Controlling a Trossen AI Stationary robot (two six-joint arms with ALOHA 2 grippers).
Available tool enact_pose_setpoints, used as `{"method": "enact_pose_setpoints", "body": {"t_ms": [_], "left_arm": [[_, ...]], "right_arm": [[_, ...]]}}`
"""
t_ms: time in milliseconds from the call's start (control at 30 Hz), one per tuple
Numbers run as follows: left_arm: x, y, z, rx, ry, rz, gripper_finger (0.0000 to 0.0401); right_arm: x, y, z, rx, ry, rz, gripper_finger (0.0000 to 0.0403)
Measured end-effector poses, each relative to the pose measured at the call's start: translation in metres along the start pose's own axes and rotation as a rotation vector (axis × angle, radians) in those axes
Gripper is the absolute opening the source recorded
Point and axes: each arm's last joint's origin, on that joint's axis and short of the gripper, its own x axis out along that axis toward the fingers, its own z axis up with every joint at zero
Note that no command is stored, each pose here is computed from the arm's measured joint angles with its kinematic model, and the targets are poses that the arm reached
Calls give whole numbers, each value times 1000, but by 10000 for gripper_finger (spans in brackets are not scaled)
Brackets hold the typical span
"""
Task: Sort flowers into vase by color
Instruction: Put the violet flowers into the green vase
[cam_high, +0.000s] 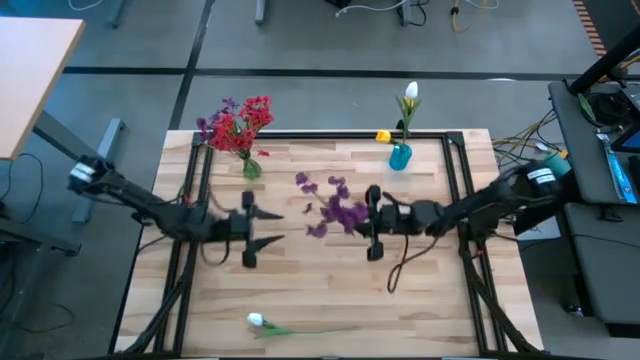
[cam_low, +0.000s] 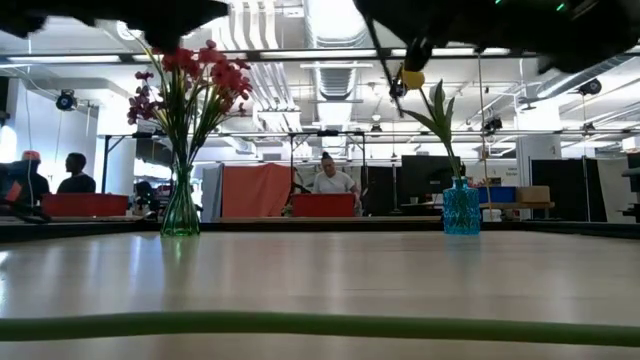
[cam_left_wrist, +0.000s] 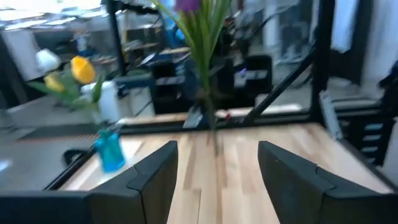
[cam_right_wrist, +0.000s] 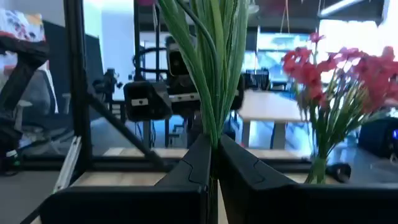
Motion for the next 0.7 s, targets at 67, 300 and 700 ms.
{"method": "enact_pose_setpoints", "body": {"t_ms": [67,300,700], "left_arm": [[11,20,-1,-8,-28,-31,201],[43,70,-10,-34,-16,-52,195],[78,69,-27,-97,-119,-103,194]], "right_arm": [[5,-13,-5,-19,-27,-20,12],[31,-46,-11,-34,-182,35,12],[68,-58,-5,-96,-263,85,12]]}}
